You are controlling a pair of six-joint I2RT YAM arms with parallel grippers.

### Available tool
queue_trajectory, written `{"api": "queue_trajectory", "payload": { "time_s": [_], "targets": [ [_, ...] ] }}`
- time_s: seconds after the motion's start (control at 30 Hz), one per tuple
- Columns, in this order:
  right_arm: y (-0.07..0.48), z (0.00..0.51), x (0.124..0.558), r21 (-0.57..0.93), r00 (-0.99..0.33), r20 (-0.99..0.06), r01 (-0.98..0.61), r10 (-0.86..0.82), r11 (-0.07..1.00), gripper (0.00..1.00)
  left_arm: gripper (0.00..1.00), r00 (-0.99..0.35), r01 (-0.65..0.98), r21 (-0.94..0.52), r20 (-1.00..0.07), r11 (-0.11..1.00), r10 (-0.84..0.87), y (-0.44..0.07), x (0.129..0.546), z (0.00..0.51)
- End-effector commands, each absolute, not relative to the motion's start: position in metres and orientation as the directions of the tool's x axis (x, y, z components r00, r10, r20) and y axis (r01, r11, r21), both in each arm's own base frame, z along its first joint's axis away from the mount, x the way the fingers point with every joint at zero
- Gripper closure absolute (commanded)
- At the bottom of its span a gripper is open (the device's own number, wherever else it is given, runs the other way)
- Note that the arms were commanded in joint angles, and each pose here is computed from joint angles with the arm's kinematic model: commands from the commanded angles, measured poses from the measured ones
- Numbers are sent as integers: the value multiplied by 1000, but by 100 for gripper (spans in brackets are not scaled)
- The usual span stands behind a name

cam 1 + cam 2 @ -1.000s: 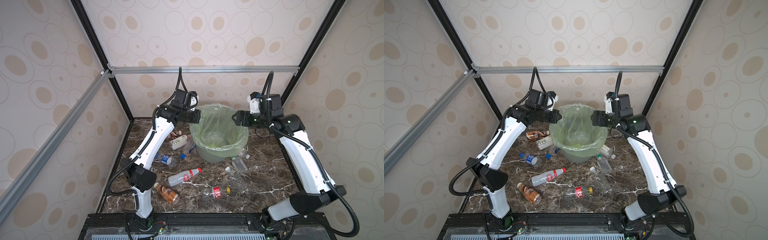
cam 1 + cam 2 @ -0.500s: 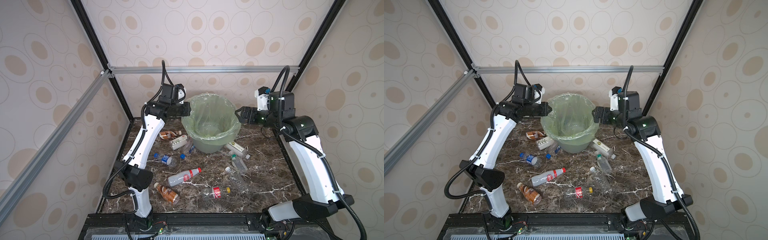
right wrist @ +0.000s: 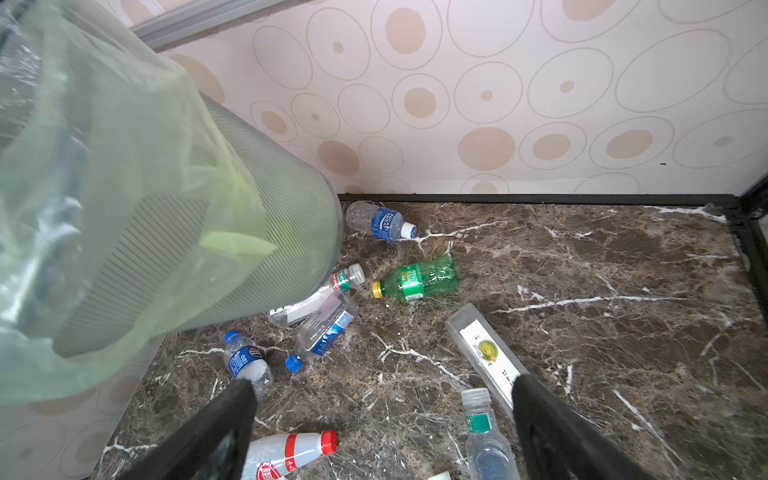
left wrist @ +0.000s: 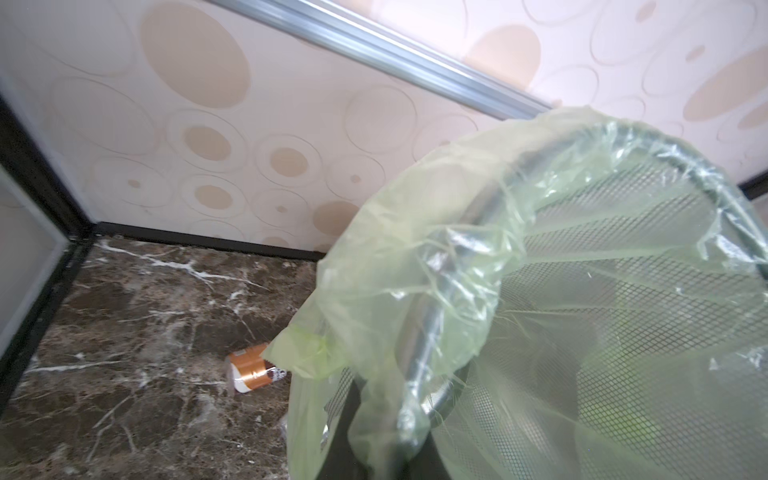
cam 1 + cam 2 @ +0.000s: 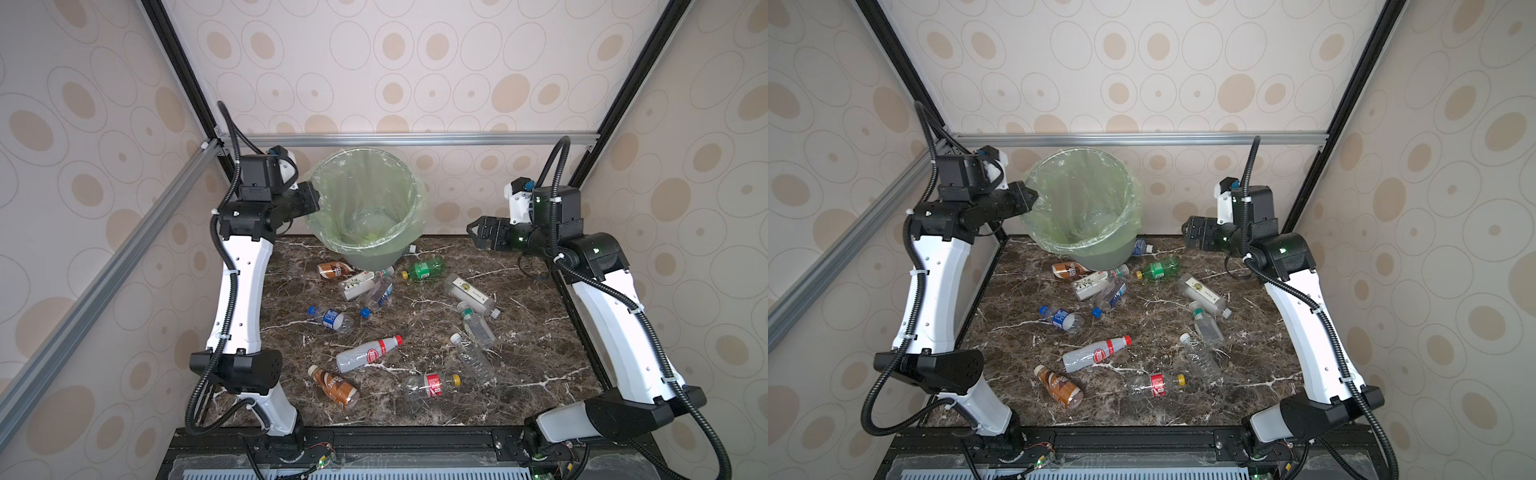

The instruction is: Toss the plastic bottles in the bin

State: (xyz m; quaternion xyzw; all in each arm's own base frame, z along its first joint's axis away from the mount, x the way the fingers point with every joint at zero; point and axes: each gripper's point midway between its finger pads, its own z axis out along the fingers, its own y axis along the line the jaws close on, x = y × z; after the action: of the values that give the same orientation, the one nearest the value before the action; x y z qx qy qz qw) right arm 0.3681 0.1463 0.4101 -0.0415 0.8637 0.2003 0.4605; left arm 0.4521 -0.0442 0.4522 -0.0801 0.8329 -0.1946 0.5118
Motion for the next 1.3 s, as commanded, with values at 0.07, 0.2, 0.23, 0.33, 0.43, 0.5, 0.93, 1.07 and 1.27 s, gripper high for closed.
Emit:
{"api": "queue_trajectory", "payload": {
  "time_s": [0.07,0.2,0.23,0.33,0.43,0.5,0.93,1.07,1.27],
  "targets": [
    [170,402,372,359,-581,-807,-342,104,869,1,100,-288,56,-468,-854,882,-434,1,435,501],
    [185,386,376,363,-600,-796,-372,77,854,1,100,-248,-29,-469,-852,883,-461,40,428,496],
    [189,383,377,364,-603,-795,-381,69,850,1,100,-245,-45,-470,-850,882,-466,47,428,494],
    [205,372,378,369,-611,-791,-420,42,829,1,100,-236,-93,-469,-847,879,-477,65,428,487],
    [221,365,379,361,-608,-794,-457,11,813,1,100,-222,-136,-468,-844,873,-487,81,428,482],
    [232,358,378,357,-611,-791,-478,-12,803,1,100,-200,-158,-475,-843,866,-499,92,428,479],
    [257,332,378,345,-634,-770,-501,-65,794,1,100,-103,-301,-454,-859,839,-501,142,421,457],
    [263,326,379,345,-640,-765,-506,-76,790,1,100,-103,-319,-452,-858,833,-504,150,421,453],
    [275,317,379,343,-646,-757,-518,-96,783,1,100,-96,-365,-426,-867,828,-488,162,416,449]
  ]
}}
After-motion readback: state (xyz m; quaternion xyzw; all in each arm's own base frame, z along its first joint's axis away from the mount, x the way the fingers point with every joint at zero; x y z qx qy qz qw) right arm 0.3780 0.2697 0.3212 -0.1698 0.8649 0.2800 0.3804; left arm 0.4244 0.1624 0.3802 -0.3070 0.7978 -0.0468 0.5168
